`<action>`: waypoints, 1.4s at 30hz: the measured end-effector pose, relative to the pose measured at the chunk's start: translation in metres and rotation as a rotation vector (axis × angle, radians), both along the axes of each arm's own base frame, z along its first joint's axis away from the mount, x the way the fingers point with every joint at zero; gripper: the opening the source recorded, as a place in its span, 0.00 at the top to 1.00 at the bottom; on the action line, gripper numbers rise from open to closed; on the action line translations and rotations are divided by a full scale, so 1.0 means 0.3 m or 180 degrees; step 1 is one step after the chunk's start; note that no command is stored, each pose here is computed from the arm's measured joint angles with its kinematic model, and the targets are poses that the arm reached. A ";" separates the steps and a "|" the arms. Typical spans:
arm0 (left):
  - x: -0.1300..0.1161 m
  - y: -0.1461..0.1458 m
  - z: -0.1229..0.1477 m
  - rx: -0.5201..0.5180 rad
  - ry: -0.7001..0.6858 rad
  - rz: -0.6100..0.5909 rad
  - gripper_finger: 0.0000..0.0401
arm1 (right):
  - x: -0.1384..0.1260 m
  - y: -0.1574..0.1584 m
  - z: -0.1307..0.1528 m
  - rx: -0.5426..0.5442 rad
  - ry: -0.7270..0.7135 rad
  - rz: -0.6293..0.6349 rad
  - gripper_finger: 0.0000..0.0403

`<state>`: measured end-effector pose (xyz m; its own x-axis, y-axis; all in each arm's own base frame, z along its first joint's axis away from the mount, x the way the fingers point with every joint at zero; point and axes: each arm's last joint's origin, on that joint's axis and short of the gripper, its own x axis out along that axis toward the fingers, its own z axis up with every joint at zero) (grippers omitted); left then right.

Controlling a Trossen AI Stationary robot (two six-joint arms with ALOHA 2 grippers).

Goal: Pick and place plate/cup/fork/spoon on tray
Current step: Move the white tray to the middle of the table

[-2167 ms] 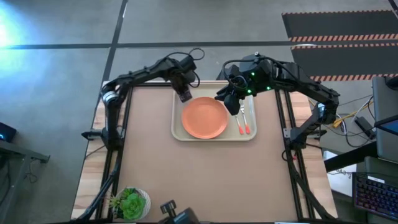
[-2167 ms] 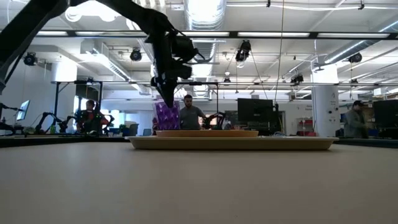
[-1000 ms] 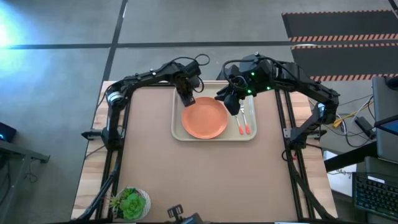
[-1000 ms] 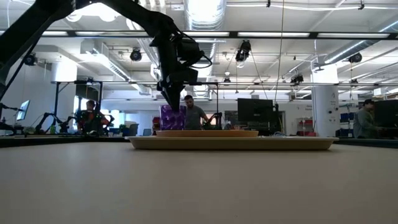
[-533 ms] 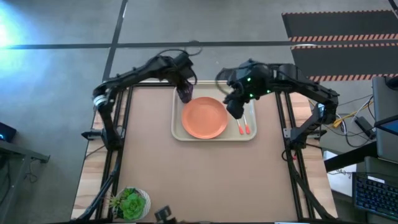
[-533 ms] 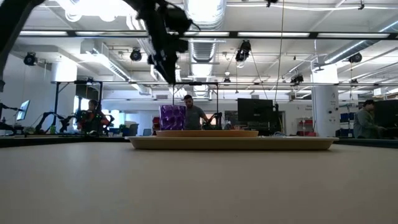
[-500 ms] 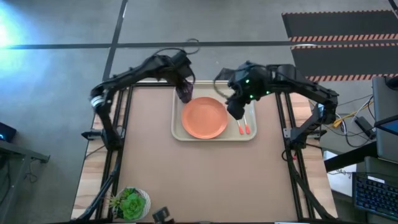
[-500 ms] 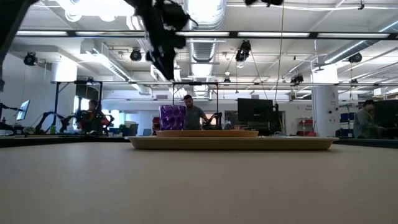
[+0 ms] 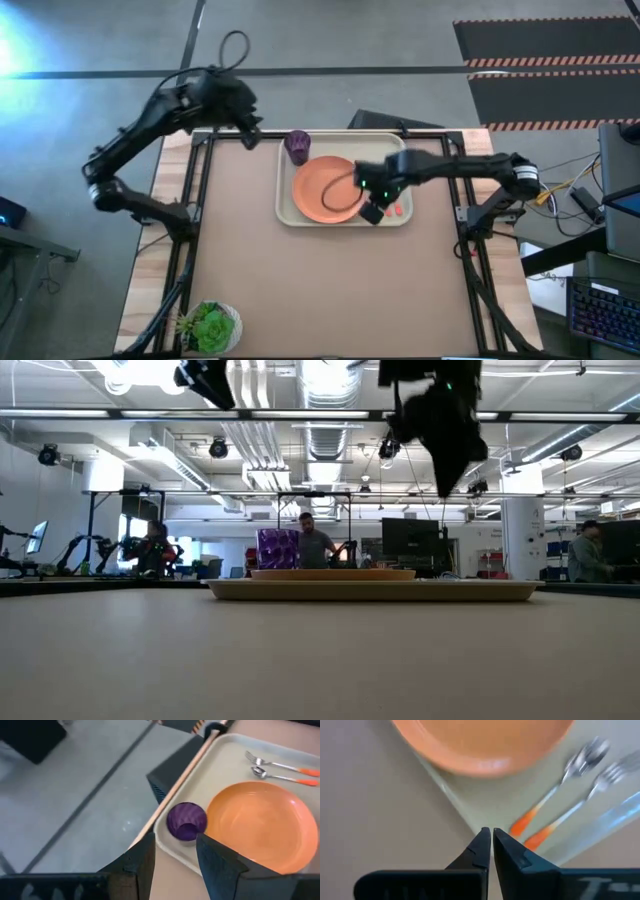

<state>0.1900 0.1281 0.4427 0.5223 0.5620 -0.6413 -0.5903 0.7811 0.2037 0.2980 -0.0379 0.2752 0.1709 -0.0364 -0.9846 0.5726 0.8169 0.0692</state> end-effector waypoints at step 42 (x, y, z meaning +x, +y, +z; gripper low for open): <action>0.229 -0.343 -0.827 -0.1146 0.0599 0.0024 1.00 | -0.289 0.082 0.518 -0.0858 -0.2565 0.0139 0.97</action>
<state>0.2587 0.0251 0.1945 0.3738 0.2876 -0.8818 -0.5748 0.8180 0.0231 0.2114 -0.0132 0.4307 0.8229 -0.2292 -0.5200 0.3994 0.8842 0.2422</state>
